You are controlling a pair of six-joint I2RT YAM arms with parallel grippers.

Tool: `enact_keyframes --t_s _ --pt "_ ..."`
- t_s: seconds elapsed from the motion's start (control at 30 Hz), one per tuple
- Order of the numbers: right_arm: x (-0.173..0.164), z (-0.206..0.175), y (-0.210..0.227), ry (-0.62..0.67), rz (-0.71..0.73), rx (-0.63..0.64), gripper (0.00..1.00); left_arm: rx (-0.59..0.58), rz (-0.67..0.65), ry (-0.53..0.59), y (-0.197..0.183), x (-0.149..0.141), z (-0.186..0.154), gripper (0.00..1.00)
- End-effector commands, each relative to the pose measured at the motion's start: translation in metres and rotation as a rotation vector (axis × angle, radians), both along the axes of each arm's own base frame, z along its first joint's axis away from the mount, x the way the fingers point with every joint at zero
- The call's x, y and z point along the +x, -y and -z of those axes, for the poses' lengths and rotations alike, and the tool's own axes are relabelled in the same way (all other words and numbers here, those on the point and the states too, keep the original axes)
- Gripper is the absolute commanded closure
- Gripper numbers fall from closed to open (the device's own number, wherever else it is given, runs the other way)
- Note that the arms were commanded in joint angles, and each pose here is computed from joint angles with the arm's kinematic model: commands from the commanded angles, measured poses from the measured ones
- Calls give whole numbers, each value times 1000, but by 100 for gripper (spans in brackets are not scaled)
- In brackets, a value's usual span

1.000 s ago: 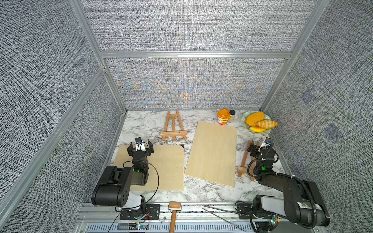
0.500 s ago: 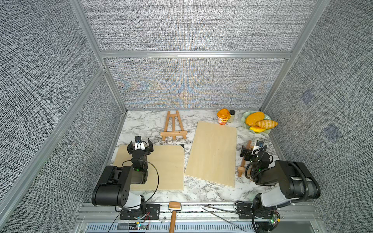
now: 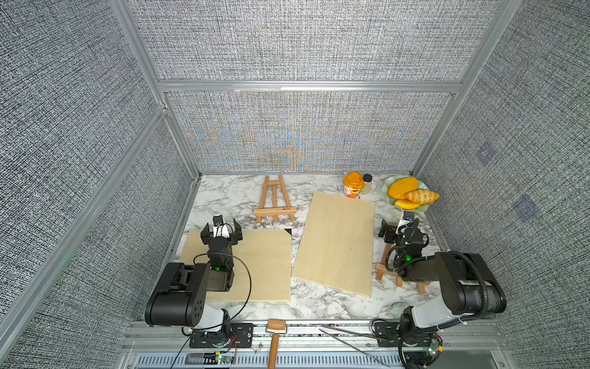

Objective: Disassemble the easel
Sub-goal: Reset both arms

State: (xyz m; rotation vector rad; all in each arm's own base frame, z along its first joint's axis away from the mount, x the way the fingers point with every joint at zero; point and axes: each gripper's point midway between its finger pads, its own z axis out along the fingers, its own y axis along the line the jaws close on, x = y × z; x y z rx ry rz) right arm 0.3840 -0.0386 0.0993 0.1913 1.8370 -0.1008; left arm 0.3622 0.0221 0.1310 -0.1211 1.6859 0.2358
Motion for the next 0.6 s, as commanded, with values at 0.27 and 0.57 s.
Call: enact_keyframes --t_s 0.27,0.57 --pt "0 -1 1 1 9 -15 1 -7 11 7 2 3 -2 1" --pt "0 -1 1 -1 8 -15 1 -5 58 41 6 -2 0 1"
